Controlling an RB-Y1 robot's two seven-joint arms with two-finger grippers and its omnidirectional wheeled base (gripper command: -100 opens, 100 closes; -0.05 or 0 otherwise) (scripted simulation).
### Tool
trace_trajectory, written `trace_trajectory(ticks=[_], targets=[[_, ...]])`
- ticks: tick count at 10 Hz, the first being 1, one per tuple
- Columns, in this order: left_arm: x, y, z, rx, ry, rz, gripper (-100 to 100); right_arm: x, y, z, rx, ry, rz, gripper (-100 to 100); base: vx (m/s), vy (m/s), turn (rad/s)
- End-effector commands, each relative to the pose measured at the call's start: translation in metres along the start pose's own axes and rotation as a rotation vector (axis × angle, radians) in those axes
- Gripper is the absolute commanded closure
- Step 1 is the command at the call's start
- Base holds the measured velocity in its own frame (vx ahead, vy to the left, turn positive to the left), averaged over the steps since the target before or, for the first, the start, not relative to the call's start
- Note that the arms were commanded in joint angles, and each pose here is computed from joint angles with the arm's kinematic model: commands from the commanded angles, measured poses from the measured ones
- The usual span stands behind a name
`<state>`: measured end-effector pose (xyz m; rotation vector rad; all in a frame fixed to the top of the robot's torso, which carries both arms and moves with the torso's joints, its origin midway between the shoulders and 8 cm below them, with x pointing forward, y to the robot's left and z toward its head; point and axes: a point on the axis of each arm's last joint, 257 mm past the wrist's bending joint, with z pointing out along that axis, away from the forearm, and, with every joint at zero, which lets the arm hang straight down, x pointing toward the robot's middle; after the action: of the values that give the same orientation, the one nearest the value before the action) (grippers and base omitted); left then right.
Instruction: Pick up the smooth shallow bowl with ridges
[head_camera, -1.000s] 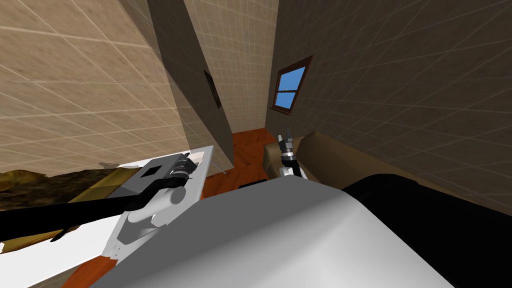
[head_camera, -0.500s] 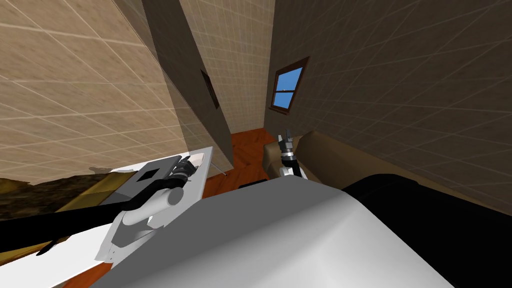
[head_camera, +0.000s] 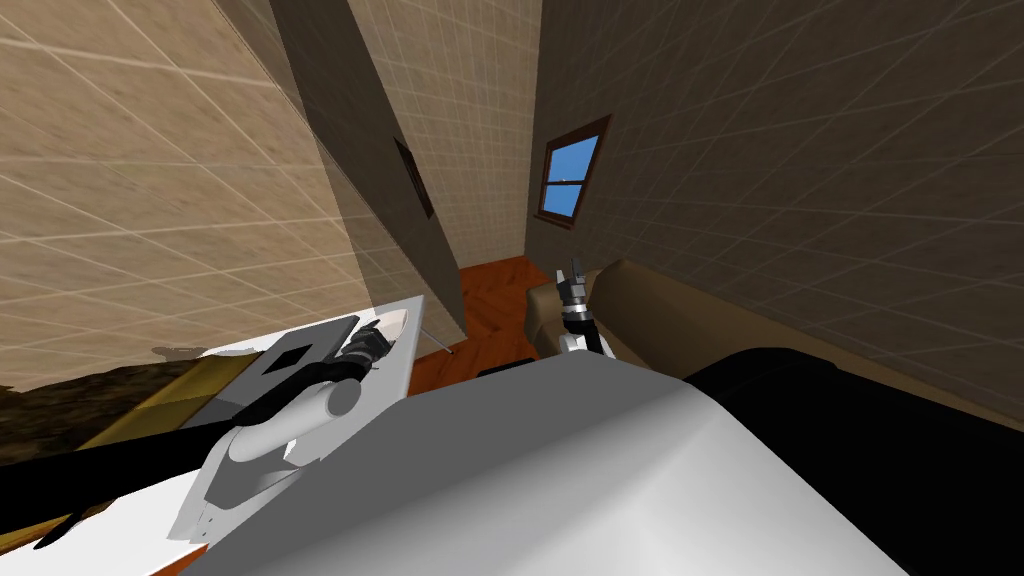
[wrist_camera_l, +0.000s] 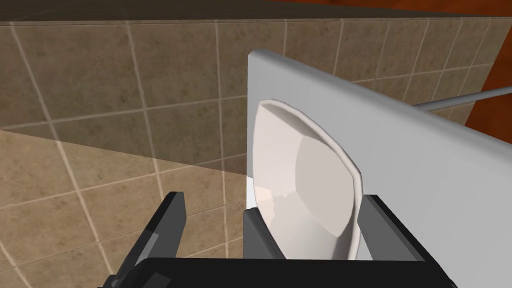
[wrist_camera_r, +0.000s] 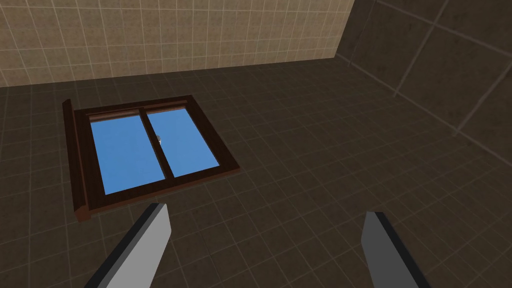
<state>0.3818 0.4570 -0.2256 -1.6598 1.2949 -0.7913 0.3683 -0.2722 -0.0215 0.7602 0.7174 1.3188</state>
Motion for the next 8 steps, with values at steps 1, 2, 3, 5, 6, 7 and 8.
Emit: trace_trajectory(ticks=[1, 2, 3, 5, 6, 7, 8], targets=[[-0.002, 0.005, 0.001, -0.026, -0.005, -0.005, -100, 0.0, 0.0, 0.0, 0.0, 0.0, 0.0, 0, 0.015, 0.049, -0.045], [-0.007, 0.015, -0.001, -0.064, -0.015, -0.014, -100, 0.0, 0.0, 0.0, 0.0, 0.0, 0.0, 0, 0.014, 0.047, -0.086], [-0.011, 0.021, -0.002, -0.088, -0.023, -0.023, -100, 0.0, 0.0, 0.0, 0.0, 0.0, 0.0, 0, 0.019, 0.068, -0.112], [-0.014, 0.034, -0.005, -0.138, -0.032, -0.032, -100, 0.0, 0.0, 0.0, 0.0, 0.0, 0.0, 0, 0.013, 0.061, -0.056], [-0.018, 0.043, -0.008, -0.168, -0.04, -0.041, -100, 0.0, 0.0, 0.0, 0.0, 0.0, 0.0, 0, 0.007, 0.078, -0.112], [-0.021, 0.051, -0.01, -0.2, -0.046, -0.049, -100, 0.0, 0.0, 0.0, 0.0, 0.0, 0.0, 0, 0.021, 0.084, -0.094], [-0.023, 0.06, -0.012, -0.231, -0.052, -0.057, -100, 0.0, 0.0, 0.0, 0.0, 0.0, 0.0, 0, 0.025, 0.093, -0.076]])
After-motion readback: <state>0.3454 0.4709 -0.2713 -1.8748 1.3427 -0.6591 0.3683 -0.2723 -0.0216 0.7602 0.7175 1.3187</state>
